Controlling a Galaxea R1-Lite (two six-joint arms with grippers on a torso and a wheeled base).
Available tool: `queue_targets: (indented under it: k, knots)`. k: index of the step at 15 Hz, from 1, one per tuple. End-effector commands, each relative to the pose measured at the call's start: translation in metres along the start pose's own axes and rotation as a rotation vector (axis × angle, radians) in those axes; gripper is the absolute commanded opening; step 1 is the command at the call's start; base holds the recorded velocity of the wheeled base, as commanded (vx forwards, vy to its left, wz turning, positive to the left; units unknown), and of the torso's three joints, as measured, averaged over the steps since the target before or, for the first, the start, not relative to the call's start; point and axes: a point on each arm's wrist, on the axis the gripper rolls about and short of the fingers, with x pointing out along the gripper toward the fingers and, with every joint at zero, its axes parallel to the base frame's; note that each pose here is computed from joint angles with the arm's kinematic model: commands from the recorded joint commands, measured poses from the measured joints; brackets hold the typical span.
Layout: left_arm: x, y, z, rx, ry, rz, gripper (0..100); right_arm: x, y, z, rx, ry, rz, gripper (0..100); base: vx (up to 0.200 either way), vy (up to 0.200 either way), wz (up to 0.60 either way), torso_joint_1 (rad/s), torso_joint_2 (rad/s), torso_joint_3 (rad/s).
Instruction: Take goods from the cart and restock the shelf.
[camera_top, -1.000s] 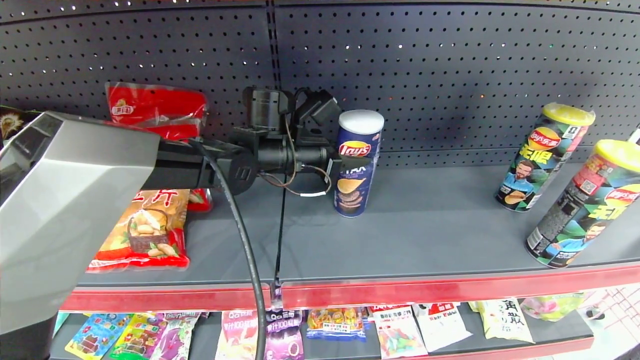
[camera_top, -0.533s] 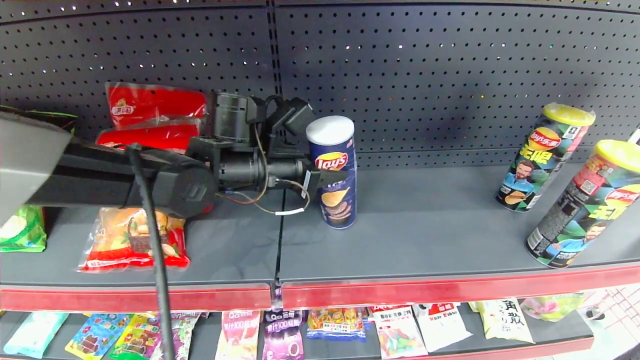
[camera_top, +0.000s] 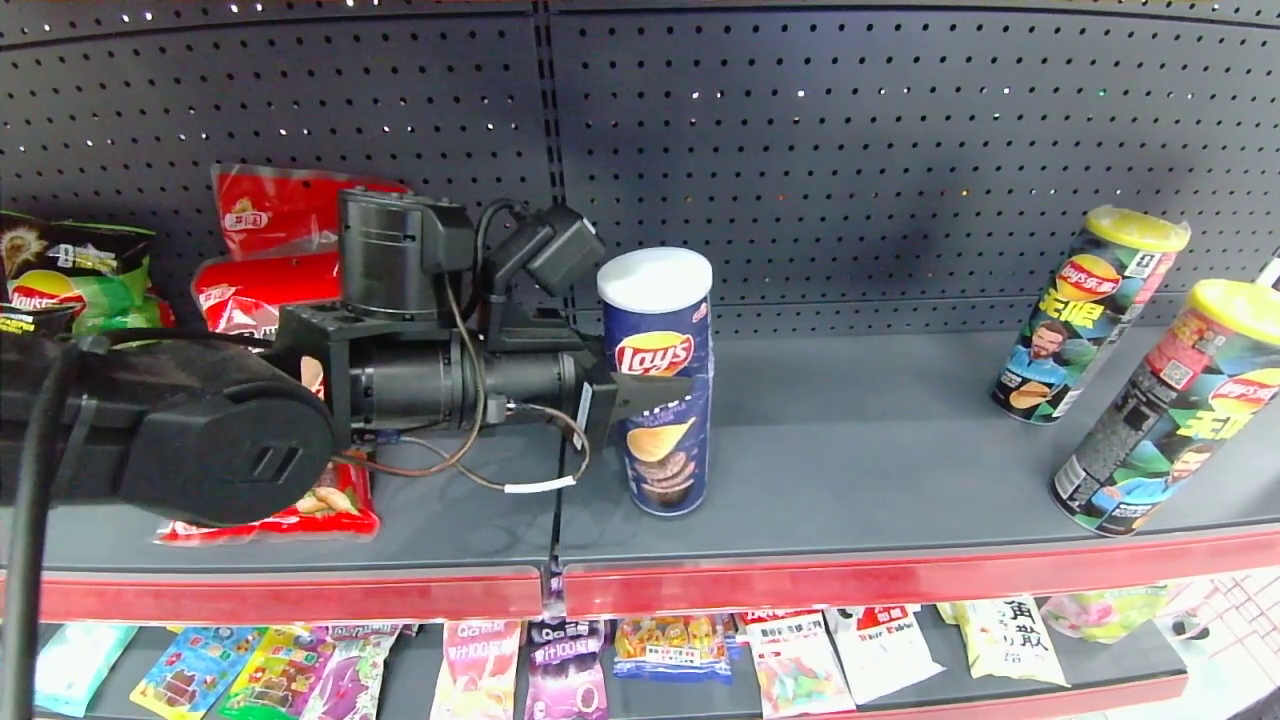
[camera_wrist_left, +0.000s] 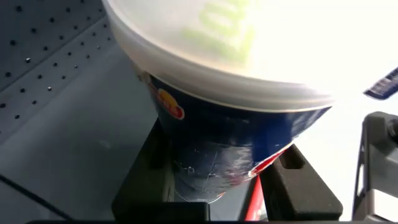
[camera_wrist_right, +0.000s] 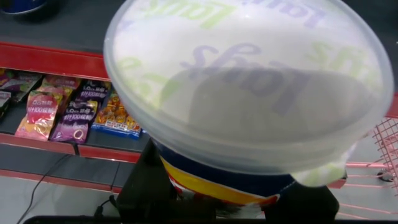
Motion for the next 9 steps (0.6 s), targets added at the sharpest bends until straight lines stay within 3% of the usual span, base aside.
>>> queue_targets:
  k: [1, 9]
  knots:
    - [-0.0031, -0.0057, -0.0021, 0.002, 0.000, -0.008, 0, -0.0005, -0.0001, 0.0005, 0.000, -0.004, 0.000, 0, 0.000, 0.000, 0.00, 0.000, 0.00, 0.000]
    - [-0.0046, -0.0096, -0.0037, 0.001, 0.006, 0.012, 0, -0.0002, 0.0000, 0.0002, 0.000, -0.001, 0.000, 0, 0.000, 0.000, 0.00, 0.000, 0.00, 0.000]
